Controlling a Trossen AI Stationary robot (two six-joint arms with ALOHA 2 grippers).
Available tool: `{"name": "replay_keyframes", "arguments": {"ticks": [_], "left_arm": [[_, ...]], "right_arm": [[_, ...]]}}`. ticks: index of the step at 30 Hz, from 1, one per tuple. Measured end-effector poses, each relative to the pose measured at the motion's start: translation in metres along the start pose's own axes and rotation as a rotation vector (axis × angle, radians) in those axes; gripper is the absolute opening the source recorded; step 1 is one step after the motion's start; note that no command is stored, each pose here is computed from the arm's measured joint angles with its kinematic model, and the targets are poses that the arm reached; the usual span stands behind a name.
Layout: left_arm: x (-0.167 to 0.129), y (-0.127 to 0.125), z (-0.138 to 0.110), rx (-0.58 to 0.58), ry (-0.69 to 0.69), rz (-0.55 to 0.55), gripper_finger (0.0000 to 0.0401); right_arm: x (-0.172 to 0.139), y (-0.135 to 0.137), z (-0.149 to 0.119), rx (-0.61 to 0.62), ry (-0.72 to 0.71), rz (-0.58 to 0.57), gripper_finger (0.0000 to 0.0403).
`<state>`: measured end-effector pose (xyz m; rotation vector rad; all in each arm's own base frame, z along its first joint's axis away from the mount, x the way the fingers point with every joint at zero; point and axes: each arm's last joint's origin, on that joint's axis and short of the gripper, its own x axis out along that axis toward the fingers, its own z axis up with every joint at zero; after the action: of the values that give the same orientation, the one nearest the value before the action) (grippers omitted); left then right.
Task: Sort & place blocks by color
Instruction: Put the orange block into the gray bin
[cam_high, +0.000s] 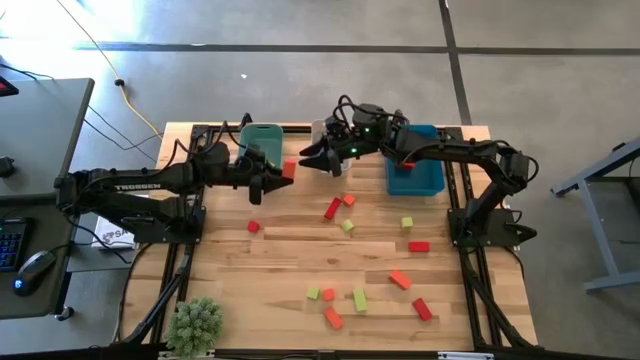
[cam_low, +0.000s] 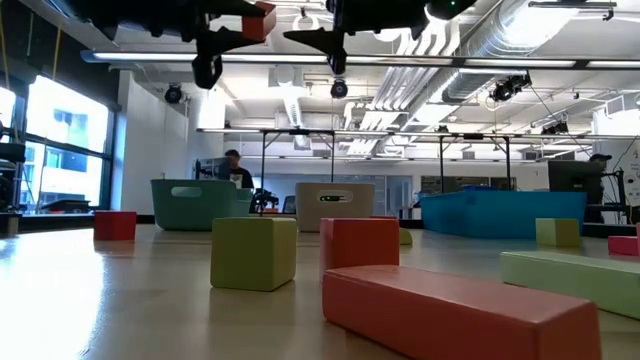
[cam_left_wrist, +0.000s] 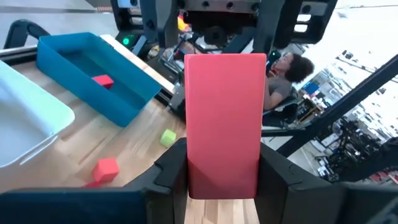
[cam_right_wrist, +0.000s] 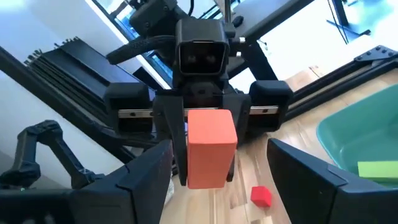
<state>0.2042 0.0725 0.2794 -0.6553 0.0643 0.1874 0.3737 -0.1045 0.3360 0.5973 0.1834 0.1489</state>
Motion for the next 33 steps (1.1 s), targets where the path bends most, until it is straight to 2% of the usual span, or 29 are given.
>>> {"name": "replay_keyframes", "arguments": {"ticks": [10,15,23,33], "left_arm": [[-0.001,0.001,0.003,-0.034,-0.01,-0.02,0.0106],[0.0,-0.005,0.013,-0.053,-0.033,-0.034,0.0106],[0.016,-0.008,0.024,-0.054,-0.01,-0.002,0.0106],[0.037,-0.007,0.03,-0.024,0.028,-0.007,0.0107]], "right_arm": [[0.002,0.004,0.001,-0.038,-0.039,-0.011,0.025],[0.002,0.004,0.002,-0.074,-0.044,-0.012,0.025],[0.001,0.006,0.005,-0.119,-0.074,0.019,0.025],[0.002,0.003,0.0,-0.086,-0.023,-0.008,0.0242]]}}
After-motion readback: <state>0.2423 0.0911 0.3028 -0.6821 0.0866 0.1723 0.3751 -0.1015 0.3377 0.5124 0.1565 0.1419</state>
